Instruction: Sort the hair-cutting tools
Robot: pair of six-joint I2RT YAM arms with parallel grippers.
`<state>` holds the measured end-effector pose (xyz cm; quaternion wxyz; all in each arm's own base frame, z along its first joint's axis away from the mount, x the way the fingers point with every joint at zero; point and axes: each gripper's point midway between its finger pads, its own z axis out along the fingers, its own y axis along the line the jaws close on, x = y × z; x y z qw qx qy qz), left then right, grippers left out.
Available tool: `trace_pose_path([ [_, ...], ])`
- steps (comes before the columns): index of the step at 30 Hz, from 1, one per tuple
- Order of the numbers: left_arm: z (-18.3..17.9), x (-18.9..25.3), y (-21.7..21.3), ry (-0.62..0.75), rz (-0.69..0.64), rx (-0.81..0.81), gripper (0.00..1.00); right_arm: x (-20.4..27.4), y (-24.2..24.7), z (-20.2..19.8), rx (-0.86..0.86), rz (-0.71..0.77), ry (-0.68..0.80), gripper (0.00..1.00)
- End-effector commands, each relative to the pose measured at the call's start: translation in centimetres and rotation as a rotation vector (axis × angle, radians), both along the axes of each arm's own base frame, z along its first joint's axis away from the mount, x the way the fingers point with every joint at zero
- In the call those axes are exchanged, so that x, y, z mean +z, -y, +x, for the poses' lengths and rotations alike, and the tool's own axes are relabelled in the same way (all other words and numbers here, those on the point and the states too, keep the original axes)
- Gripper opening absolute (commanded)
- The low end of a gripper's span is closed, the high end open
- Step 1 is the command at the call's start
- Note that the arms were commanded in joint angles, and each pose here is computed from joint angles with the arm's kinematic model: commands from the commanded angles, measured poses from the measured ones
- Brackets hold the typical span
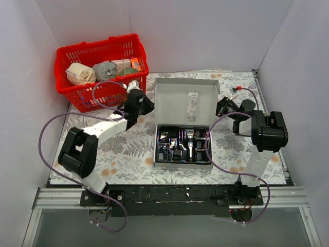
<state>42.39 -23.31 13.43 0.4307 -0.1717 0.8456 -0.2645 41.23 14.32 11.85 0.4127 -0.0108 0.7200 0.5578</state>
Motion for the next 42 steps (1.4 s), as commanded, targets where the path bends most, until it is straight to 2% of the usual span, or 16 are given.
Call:
trace_pose_path([
  [1,-0.7,5.6,0.2,0.149,-0.065,-0.028,0.00,3.1,-0.8,-2.2,0.084,0.034,0.146,0.01],
  [9,-3.4,7.9,-0.8,0.202,-0.100,-0.039,0.00,3.6,-0.4,-3.8,0.035,-0.069,0.165,0.01],
  [10,-3.9,8.8,-1.0,0.223,-0.113,-0.040,0.00,4.3,-0.3,-4.1,0.029,-0.109,0.216,0.01],
  [11,-4.2,9.0,-1.1,0.227,-0.119,-0.040,0.00,3.6,-0.3,-4.4,0.028,-0.125,0.170,0.01],
  [17,-6.7,10.4,-2.1,0.259,-0.148,-0.029,0.00,4.4,1.0,-3.8,-0.096,-0.338,0.172,0.01],
  [18,-7.0,10.2,-2.2,0.253,-0.146,-0.028,0.00,3.0,1.8,-3.9,-0.144,-0.381,0.081,0.01],
  [24,-8.5,8.9,-2.7,0.230,-0.151,-0.025,0.00,1.7,4.8,-4.4,-0.296,-0.511,-0.075,0.01],
  [32,-8.9,7.1,-3.2,0.194,-0.112,-0.013,0.00,0.7,5.5,-4.9,-0.306,-0.560,-0.132,0.01],
  [42,-9.1,6.3,-3.6,0.178,-0.080,-0.010,0.00,2.0,6.2,-6.6,-0.301,-0.622,-0.144,0.01],
])
